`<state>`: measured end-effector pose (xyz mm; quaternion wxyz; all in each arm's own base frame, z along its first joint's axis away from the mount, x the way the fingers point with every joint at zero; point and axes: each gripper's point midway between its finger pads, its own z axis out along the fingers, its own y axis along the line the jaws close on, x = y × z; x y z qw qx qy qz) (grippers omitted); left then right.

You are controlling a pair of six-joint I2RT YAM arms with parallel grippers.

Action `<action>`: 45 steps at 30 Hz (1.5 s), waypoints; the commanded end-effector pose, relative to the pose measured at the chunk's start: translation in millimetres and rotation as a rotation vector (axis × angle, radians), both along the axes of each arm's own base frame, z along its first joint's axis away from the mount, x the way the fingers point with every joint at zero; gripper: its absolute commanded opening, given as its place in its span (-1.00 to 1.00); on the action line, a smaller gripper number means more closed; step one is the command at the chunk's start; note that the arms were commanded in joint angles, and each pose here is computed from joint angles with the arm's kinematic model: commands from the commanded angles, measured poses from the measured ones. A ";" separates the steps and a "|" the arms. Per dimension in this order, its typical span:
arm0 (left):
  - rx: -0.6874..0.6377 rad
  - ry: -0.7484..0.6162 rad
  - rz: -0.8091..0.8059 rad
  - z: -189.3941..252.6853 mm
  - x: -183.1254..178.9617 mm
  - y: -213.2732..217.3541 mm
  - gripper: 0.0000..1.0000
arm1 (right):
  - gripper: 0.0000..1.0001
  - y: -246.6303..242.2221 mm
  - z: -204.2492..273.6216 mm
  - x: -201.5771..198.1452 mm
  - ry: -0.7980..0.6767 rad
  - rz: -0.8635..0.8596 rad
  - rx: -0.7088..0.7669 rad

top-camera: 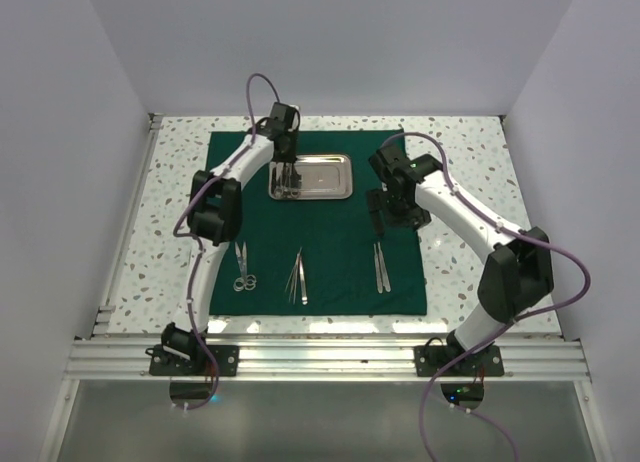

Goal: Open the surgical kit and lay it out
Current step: Pick up the medical item from the container, then place the medical item in the surgical kit.

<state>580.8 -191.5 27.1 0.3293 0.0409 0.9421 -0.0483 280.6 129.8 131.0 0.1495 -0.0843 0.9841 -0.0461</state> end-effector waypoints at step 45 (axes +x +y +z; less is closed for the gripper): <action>0.126 -0.069 0.100 130.6 -125.1 57.5 -1.00 | 0.63 27.6 8.7 23.5 -0.030 0.028 0.151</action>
